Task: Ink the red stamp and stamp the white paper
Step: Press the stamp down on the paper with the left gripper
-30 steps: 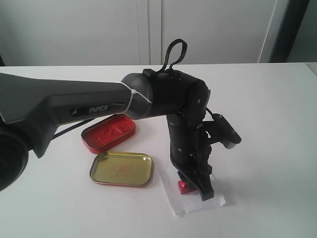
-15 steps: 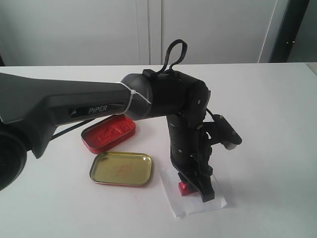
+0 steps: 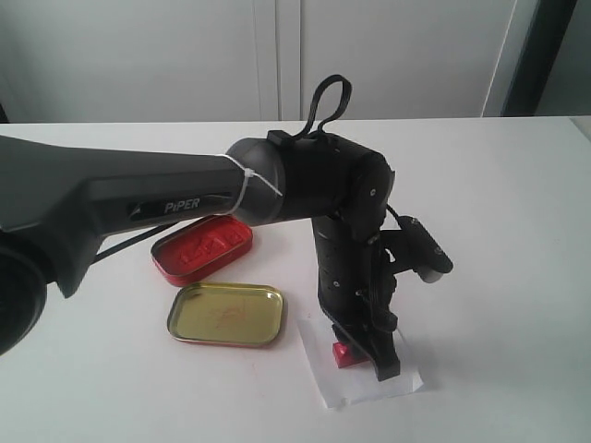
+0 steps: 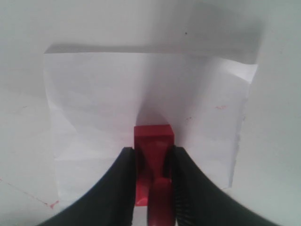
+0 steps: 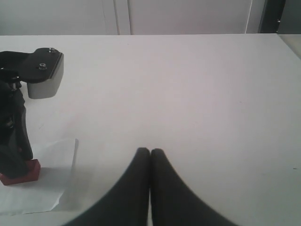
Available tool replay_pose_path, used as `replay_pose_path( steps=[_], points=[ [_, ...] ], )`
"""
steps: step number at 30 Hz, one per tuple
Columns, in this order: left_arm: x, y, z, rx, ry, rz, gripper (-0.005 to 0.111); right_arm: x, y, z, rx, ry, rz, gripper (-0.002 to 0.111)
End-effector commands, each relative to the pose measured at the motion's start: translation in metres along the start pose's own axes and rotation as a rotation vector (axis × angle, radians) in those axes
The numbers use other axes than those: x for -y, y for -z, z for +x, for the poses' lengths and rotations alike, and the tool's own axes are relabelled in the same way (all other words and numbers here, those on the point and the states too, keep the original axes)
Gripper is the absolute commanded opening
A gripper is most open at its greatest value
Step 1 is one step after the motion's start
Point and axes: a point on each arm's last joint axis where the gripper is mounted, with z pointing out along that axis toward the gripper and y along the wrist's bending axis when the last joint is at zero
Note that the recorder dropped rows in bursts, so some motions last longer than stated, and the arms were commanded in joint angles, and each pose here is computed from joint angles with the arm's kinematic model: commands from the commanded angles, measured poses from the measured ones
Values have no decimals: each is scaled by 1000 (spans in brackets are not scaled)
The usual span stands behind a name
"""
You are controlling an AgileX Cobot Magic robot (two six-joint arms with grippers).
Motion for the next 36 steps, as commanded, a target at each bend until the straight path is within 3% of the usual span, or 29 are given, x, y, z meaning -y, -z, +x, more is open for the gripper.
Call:
replay_pose_path(
  steps=[1, 36],
  points=[
    [5, -1, 3, -33, -4, 16, 0, 0, 0, 0, 14, -1, 4, 0],
    [3, 26, 1, 26, -31, -51, 0, 0, 0, 0, 14, -1, 4, 0]
  ],
)
